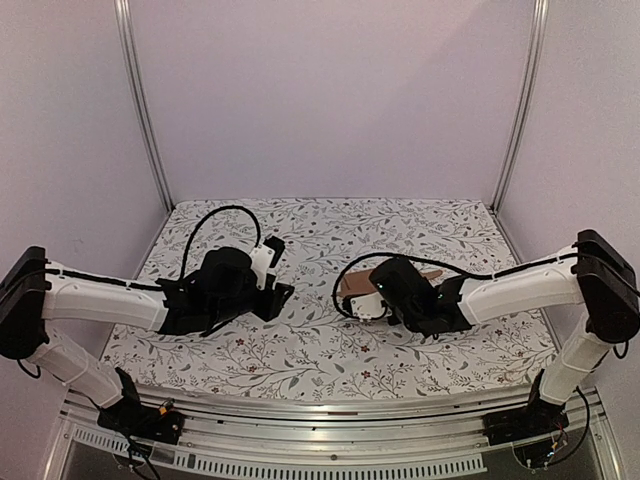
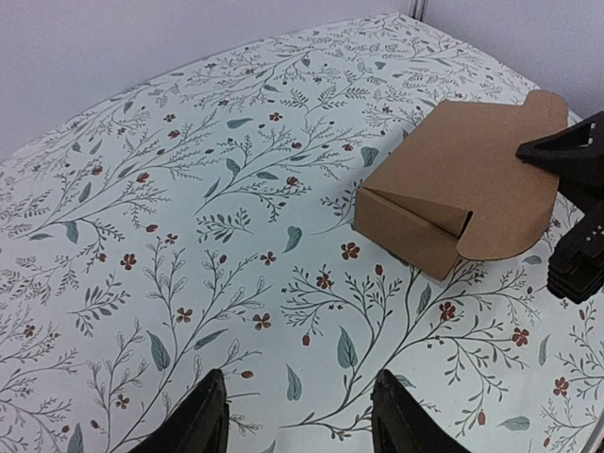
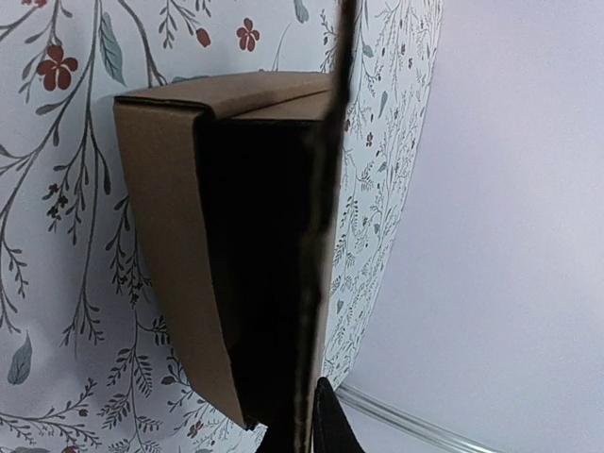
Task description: Fold the paper box
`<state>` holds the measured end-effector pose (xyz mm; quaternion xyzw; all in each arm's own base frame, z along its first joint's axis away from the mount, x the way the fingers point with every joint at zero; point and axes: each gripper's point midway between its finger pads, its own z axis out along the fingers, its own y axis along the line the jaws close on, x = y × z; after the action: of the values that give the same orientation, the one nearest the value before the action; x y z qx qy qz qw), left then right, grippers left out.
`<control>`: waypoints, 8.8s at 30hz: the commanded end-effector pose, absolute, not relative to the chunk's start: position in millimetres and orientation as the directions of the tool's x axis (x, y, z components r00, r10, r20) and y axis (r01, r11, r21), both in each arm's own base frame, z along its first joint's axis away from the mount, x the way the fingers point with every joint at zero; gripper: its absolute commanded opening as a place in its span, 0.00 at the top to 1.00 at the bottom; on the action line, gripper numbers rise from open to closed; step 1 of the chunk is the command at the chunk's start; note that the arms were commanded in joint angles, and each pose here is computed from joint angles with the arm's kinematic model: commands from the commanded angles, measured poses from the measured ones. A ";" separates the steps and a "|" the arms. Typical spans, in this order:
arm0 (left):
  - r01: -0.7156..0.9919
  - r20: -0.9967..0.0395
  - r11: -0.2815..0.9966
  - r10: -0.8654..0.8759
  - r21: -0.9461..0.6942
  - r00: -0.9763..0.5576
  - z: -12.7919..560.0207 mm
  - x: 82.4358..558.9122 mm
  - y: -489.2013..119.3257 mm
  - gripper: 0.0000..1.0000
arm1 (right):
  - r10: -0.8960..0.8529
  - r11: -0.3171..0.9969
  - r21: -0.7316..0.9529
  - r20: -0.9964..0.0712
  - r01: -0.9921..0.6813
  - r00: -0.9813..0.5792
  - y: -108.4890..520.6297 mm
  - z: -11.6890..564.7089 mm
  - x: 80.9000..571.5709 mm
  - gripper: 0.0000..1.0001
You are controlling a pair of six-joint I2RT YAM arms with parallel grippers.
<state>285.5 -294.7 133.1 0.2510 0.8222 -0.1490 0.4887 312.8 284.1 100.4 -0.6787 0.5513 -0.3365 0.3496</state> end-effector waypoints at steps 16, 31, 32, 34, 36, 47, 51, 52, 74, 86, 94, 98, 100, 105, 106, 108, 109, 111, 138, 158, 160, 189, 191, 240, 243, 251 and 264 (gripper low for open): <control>0.566 -0.882 0.824 0.247 -0.027 -0.401 131.2 281.6 -292.4 0.49 | -0.989 -0.149 -0.631 0.074 -0.762 0.131 258.9 83.8 265.7 0.96; 0.631 -0.884 0.756 0.159 -0.177 -0.439 138.8 294.6 -350.1 0.49 | -0.985 -0.168 -0.656 0.074 -0.736 0.158 258.6 88.3 261.2 0.87; 0.638 -0.882 0.746 0.152 -0.193 -0.445 138.3 294.8 -355.4 0.49 | -0.983 -0.174 -0.639 0.067 -0.749 0.171 259.6 85.6 257.7 0.85; 0.651 -0.882 0.727 0.137 -0.220 -0.451 139.1 296.0 -365.2 0.49 | -0.983 -0.173 -0.595 0.053 -0.785 0.176 260.6 75.4 249.8 0.81; 0.664 -0.877 0.708 0.133 -0.241 -0.461 138.2 296.4 -374.7 0.49 | -0.986 -0.163 -0.539 0.052 -0.826 0.160 260.1 59.5 242.3 0.78; 0.757 -0.901 0.653 0.313 -0.026 -0.301 136.7 264.1 -388.5 0.50 | -0.977 -0.045 -0.489 -0.162 -0.871 0.141 255.1 128.9 219.2 0.34; 0.776 -0.906 0.631 0.339 0.020 -0.252 132.4 253.4 -384.5 0.51 | -0.959 -0.011 -0.390 -0.255 -0.921 0.120 246.3 155.0 209.0 0.33; 0.772 -0.901 0.635 0.338 0.005 -0.272 130.5 253.9 -385.7 0.53 | -0.950 0.011 -0.367 -0.293 -0.930 0.105 245.1 164.3 210.0 0.32; 0.768 -0.866 0.624 0.454 0.143 -0.207 146.5 266.5 -422.5 0.45 | -0.713 0.529 0.207 -0.416 -0.823 -0.564 195.6 121.2 370.7 0.35; 0.615 -0.760 0.687 0.139 -0.388 -0.634 121.4 340.8 -424.5 0.49 | -0.639 0.488 0.487 -0.367 -0.725 -0.676 217.7 75.6 382.1 0.41; 0.599 -0.700 0.666 0.159 -0.444 -0.696 101.6 328.2 -424.1 0.50 | -0.639 0.480 0.591 -0.271 -0.648 -0.720 218.1 51.0 359.8 0.48; 0.596 -0.725 0.694 0.153 -0.405 -0.671 107.5 326.8 -406.3 0.50 | -0.635 0.495 0.642 -0.194 -0.586 -0.748 209.1 46.4 322.0 0.49; 0.596 -0.735 0.705 0.156 -0.385 -0.660 110.7 325.0 -397.7 0.50 | -0.619 0.507 0.660 -0.171 -0.555 -0.767 206.3 54.4 306.0 0.48; 0.526 -0.738 0.775 0.117 -0.351 -0.664 115.1 320.1 -365.7 0.50 | -0.582 0.543 0.699 -0.086 -0.465 -0.809 198.5 65.6 269.7 0.46; 0.488 -0.731 0.790 0.077 -0.370 -0.678 116.8 316.9 -356.7 0.50 | -0.584 0.556 0.687 -0.077 -0.467 -0.808 194.9 66.1 265.3 0.46; 0.393 -0.715 0.814 -0.039 -0.427 -0.698 122.7 307.3 -337.5 0.50 | -0.594 0.589 0.642 -0.068 -0.491 -0.802 185.0 67.3 261.1 0.46; 0.355 -0.711 0.810 -0.105 -0.467 -0.695 130.0 298.9 -331.9 0.50 | -0.604 0.600 0.614 -0.072 -0.513 -0.794 180.3 69.5 260.4 0.45; 0.338 -0.723 0.790 -0.184 -0.512 -0.666 145.6 274.2 -326.7 0.49 | -0.625 0.618 0.539 -0.106 -0.573 -0.773 170.6 77.7 265.9 0.45; -0.236 0.110 0.212 -0.477 -0.948 -0.872 91.9 165.9 -492.3 0.65 | -0.643 0.590 0.387 -0.305 -0.708 -0.702 198.1 106.0 307.2 0.43; -0.095 -0.044 0.267 -0.471 -0.959 -0.881 116.6 197.5 -491.7 0.58 | -0.663 0.582 0.464 -0.204 -0.667 -0.721 210.5 70.2 281.3 0.45; -0.093 -0.043 0.261 -0.473 -0.961 -0.880 116.2 199.8 -492.3 0.58 | -0.666 0.578 0.483 -0.189 -0.658 -0.722 215.7 68.0 277.6 0.46; 0.320 -0.643 0.757 -0.169 -0.570 -0.747 151.7 322.4 -397.5 0.65 | -0.630 0.455 0.615 -0.287 -0.643 -0.721 229.9 123.4 269.8 0.43; 0.274 -0.649 0.785 -0.205 -0.556 -0.733 162.3 303.5 -385.0 0.57 | -0.633 0.516 0.539 -0.284 -0.666 -0.720 217.8 112.5 283.2 0.43; -0.122 -0.025 0.398 -0.343 -0.909 -0.939 82.1 235.6 -441.6 0.86 | -0.639 0.476 0.716 -0.116 -0.510 -0.760 229.5 65.9 247.5 0.46; -0.126 -0.012 0.394 -0.330 -0.910 -0.944 79.3 236.7 -446.5 0.84 | -0.639 0.478 0.719 -0.110 -0.505 -0.761 229.5 64.6 245.9 0.46; -0.126 -0.019 0.411 -0.330 -0.903 -0.944 68.8 253.1 -442.7 0.91 | -0.643 0.477 0.729 -0.091 -0.491 -0.760 232.1 61.1 242.1 0.50; 0.018 -0.175 0.541 -0.240 -0.841 -0.955 107.0 306.6 -387.7 0.97 | -0.598 0.486 0.729 -0.125 -0.482 -0.792 216.0 74.9 259.8 0.50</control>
<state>296.4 -409.2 93.3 -0.1231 0.8386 -0.5163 0.1230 248.9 225.3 67.4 -0.3237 0.8585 0.3881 -0.0872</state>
